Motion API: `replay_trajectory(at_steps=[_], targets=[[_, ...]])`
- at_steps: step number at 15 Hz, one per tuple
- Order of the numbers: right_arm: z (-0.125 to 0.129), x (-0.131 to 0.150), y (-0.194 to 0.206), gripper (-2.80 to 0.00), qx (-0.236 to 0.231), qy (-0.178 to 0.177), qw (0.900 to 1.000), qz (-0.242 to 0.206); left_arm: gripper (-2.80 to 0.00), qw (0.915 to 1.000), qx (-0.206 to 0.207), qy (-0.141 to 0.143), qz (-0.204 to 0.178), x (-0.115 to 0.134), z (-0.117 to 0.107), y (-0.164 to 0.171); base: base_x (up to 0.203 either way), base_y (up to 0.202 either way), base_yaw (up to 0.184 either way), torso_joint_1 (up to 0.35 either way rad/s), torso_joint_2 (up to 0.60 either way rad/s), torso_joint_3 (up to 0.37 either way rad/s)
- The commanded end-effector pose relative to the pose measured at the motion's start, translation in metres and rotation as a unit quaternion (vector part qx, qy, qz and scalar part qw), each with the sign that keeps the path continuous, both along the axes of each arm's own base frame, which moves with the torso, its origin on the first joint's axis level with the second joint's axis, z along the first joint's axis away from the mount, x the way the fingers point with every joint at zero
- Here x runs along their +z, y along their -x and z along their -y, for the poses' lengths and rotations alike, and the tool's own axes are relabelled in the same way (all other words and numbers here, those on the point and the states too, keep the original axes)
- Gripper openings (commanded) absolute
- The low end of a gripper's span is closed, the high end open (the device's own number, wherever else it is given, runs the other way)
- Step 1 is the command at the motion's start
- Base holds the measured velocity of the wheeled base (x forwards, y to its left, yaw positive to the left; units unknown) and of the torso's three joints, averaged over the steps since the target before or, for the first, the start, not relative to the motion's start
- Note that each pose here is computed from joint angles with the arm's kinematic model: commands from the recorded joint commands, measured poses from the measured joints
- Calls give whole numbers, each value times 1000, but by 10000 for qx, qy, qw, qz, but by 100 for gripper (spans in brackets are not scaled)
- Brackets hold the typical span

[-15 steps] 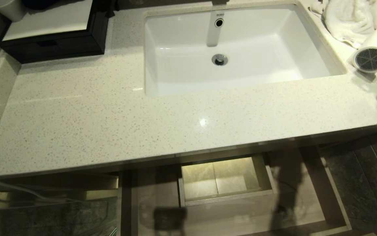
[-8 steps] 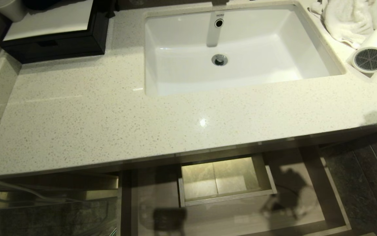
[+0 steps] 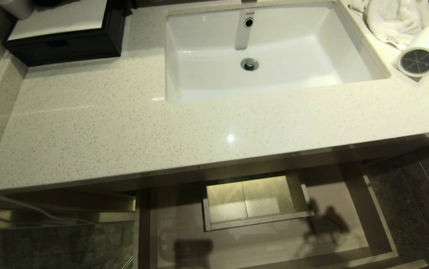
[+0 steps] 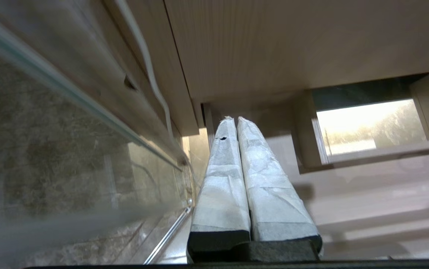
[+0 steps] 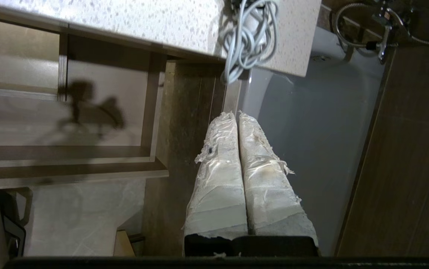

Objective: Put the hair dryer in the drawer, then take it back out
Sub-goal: Close the drawer

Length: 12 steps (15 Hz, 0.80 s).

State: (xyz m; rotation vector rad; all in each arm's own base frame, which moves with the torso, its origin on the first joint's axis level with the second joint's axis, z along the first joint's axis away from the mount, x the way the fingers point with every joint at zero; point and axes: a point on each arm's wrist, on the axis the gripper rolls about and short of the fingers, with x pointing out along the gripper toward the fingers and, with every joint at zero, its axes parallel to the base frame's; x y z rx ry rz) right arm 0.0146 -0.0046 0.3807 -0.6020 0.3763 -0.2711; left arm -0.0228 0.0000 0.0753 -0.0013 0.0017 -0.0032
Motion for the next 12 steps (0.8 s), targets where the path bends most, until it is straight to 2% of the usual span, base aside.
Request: replay_trajectory(at_steps=[1,4,7,12], targets=[[-15,-9,25,-280,-65,29,9997,222,-280,10000,1,1,0,0,0,0,0,0,0,-323,154,-160],[-31,-22,51,-280,-105,49,9982,581,-280,10000,1,1,1,0,0,0,0,0,0,-343,156,-181],[-53,-46,88,-280,-122,215,9936,1103,-280,10000,-1,1,-4,0,0,0,0,0,0,-334,127,-209],[-70,-52,115,-280,-131,397,9882,1471,-280,10000,0,1,1,0,0,0,0,0,0,-310,71,-241]])
